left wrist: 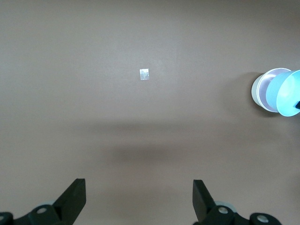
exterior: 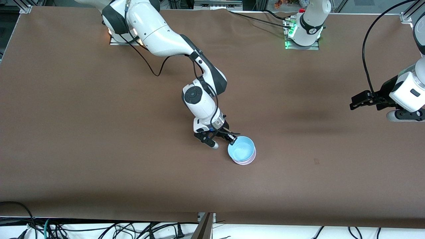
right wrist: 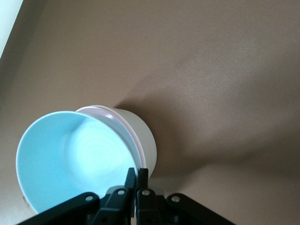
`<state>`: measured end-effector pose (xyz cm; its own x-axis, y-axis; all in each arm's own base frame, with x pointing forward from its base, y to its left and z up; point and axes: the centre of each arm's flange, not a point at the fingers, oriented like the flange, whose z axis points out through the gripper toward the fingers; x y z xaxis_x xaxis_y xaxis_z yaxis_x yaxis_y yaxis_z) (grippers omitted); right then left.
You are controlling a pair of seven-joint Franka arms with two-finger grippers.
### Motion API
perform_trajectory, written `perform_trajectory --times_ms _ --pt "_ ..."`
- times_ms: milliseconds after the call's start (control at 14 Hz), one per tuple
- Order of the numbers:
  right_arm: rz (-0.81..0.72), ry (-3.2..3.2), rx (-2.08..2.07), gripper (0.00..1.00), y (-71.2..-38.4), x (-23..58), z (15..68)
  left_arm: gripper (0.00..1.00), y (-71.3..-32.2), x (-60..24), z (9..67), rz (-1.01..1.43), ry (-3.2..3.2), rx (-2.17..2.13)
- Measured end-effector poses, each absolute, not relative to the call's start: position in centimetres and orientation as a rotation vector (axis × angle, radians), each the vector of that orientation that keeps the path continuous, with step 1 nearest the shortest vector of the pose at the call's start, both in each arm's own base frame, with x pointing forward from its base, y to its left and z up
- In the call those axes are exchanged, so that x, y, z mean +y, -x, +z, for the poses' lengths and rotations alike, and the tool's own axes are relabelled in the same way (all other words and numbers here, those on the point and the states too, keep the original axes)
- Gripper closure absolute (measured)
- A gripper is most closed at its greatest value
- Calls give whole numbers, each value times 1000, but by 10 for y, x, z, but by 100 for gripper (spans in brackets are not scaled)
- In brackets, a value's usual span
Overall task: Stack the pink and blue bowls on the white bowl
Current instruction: 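Lower the blue bowl into the stack and open the right gripper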
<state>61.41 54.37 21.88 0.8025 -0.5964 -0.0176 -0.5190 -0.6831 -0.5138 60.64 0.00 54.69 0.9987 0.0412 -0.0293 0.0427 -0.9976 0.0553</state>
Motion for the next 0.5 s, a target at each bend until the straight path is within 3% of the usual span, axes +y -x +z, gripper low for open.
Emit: perform_trajectory --times_ms 143,214,500 --pt "-207 2483 825 98 -614 544 219 0 -606 0 547 -43 -3085 65" --pt "-207 2483 825 93 -614 544 219 0 -606 0 547 -43 -3085 65" --pt "-182 2503 830 53 -615 542 219 0 -606 0 547 -43 -3085 65"
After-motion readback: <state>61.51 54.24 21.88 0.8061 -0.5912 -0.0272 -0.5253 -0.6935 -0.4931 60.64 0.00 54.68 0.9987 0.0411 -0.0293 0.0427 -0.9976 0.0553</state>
